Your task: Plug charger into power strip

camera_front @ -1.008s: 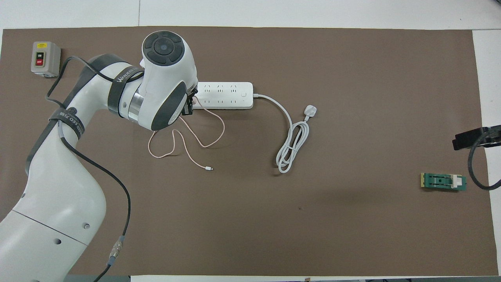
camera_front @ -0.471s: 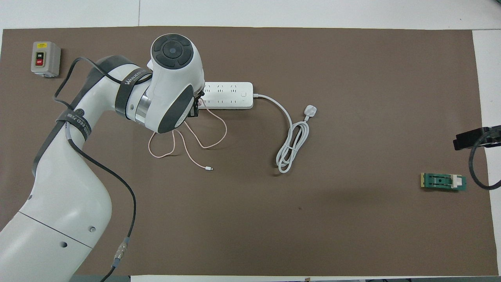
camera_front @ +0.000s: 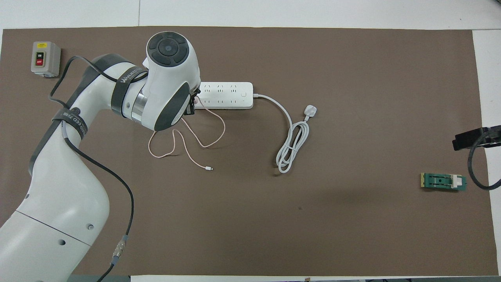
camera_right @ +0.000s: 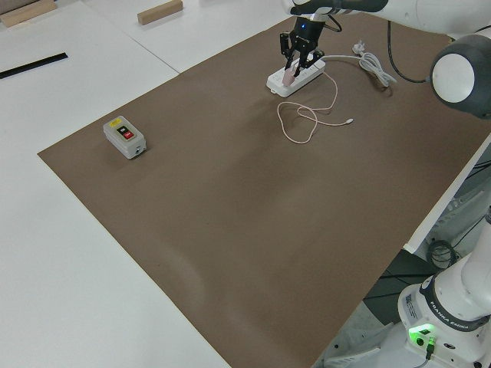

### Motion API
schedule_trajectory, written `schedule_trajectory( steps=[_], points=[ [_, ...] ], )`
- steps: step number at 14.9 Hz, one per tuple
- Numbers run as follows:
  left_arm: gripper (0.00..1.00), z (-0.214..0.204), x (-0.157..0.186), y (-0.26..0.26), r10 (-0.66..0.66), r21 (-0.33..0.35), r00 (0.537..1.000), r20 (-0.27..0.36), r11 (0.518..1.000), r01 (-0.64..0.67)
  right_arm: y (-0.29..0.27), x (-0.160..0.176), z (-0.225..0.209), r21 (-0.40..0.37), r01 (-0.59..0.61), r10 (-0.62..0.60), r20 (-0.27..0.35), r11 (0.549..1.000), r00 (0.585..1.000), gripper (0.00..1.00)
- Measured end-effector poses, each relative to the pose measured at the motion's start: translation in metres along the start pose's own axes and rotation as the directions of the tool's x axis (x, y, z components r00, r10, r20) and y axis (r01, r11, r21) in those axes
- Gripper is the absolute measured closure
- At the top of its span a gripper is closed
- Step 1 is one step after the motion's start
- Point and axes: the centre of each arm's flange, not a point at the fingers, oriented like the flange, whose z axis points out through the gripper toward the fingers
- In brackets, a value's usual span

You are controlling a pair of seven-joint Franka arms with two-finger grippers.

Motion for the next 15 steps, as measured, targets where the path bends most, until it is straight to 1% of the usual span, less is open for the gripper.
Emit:
schedule_trajectory(
  steps=[3, 15],
  points=[
    [0.68, 0.0010, 0.0042, 0.0038, -0.008, -0.003, 1.000, -0.003, 1.000, 0.008, 0.0000, 0.0000, 0.0001, 0.000, 0.000, 0.000, 0.000, 1.000, 1.000, 0.00],
    [0.68, 0.0009, -0.0038, 0.0010, 0.003, -0.002, 1.000, 0.003, 1.000, -0.003, 0.0000, 0.0000, 0.0001, 0.000, 0.000, 0.000, 0.000, 1.000, 1.000, 0.00]
  ],
)
